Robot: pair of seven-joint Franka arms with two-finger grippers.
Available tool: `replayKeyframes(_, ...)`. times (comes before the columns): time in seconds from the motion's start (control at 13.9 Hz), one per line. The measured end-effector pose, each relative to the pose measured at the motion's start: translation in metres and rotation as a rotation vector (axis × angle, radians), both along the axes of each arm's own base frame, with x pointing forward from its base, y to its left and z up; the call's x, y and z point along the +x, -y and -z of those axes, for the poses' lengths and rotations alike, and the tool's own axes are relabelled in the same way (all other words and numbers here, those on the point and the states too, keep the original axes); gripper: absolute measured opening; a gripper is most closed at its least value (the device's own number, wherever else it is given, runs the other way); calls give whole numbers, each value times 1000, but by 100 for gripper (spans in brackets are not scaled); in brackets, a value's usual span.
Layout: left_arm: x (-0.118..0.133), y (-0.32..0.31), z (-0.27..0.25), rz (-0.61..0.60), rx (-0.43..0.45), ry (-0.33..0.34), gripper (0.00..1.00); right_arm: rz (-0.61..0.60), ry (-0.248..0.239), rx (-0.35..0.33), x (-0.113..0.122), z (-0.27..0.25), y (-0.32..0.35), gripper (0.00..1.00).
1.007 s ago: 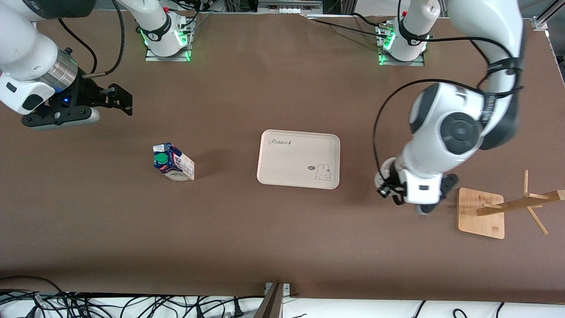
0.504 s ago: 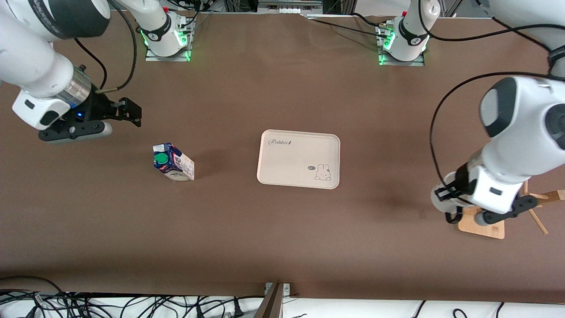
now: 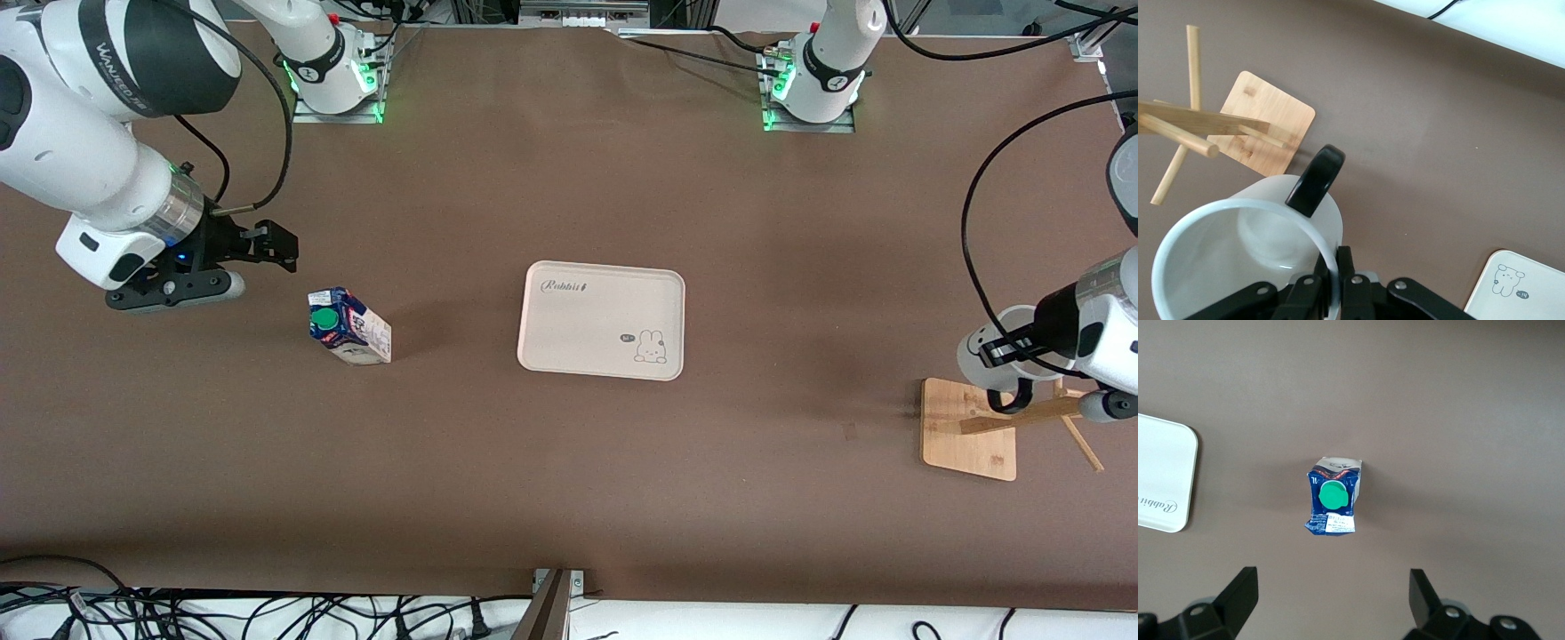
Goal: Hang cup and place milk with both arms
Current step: 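Hang the mug handle on a mug tree peg with the left gripper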
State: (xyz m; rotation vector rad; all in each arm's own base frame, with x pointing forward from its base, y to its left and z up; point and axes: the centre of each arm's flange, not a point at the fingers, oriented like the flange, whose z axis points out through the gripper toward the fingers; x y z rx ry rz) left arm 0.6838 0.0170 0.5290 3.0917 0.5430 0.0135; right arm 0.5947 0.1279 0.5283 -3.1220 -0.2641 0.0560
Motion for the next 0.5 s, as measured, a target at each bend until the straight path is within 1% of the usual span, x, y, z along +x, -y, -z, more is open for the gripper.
replayKeyframes(0.14, -1, -15, 0, -26, -20, 0, 7, -1, 4, 1, 0, -1, -1, 100)
replayKeyframes(0.29, -2, -40, 2, -74, -78, 1, 7, -2, 11, 3, 1, -4, -1, 100)
replayKeyframes(0.5, -3, -64, 4, -77, -98, 3, 7, -2, 17, 2, 1, -7, -1, 100)
